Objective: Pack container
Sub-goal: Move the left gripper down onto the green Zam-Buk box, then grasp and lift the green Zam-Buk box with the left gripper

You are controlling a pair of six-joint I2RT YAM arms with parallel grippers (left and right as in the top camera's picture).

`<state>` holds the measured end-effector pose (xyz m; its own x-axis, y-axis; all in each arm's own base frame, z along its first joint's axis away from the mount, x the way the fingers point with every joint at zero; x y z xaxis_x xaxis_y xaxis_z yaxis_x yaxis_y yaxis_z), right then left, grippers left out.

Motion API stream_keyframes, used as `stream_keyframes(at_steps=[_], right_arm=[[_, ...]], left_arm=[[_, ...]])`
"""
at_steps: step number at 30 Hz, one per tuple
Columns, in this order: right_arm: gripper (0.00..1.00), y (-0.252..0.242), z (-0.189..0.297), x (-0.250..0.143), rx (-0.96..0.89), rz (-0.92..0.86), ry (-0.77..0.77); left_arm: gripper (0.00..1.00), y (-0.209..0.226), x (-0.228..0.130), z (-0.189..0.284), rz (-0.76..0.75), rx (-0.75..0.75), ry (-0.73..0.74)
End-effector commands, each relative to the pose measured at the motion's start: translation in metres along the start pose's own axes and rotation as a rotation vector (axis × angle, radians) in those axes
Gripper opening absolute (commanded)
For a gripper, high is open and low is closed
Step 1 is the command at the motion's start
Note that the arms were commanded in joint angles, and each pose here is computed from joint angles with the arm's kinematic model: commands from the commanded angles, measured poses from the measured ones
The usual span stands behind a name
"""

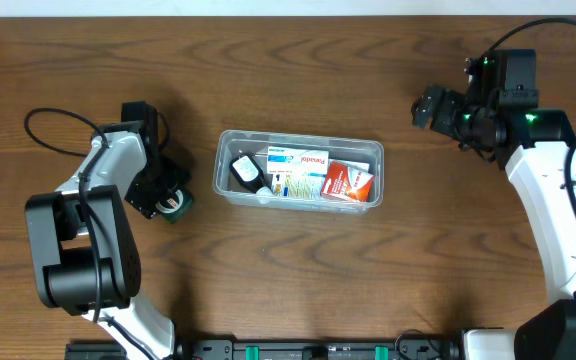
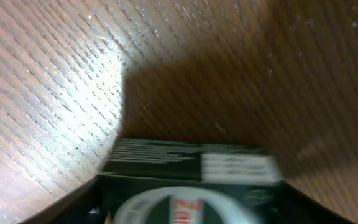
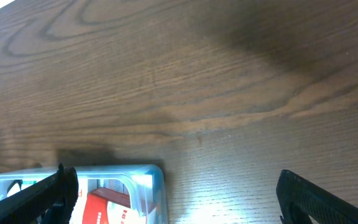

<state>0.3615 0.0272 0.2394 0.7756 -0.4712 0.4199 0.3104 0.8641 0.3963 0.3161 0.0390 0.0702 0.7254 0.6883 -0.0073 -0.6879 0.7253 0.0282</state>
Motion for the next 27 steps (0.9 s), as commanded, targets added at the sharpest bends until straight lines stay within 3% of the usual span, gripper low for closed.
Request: stream_keyframes(at_steps=[1,5,11,20,27], right_arm=[[0.99,0.0,0.001,0.002,0.002,-0.011,-0.006],[0.99,0.0,0.002,0.002,0.002,-0.01,-0.007],[0.99,0.0,0.001,0.002,0.002,-0.011,-0.007],[0.99,0.0,0.002,0.002,0.002,-0.01,-0.007],[0.99,0.0,0.002,0.002,0.002,-0.01,-0.007]], left_arm=[[0.63,0.004,0.002,0.001,-0.102,0.017,-0.012],[0.58,0.003,0.002,0.004,-0.142,0.008,-0.019],[0.58,-0.001,0.003,0.019,-0.227,-0.042,-0.048],[0.58,-0.013,-0.005,0.104,-0.398,-0.276,-0.223],[0.59,-0.02,-0.038,0.166,-0.581,-0.375,-0.419]])
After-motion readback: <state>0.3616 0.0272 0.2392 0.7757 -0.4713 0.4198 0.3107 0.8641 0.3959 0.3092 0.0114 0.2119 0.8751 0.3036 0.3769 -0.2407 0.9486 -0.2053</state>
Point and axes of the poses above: each gripper's point midway between its finger pads, its own z axis back along the fingers, its own y axis along the line the jaws close on, x = y × z, the point moved 7 cm from there along z, back along the fingers, and after that the axes turned 7 degrees about -z, right-handed, at the moved point
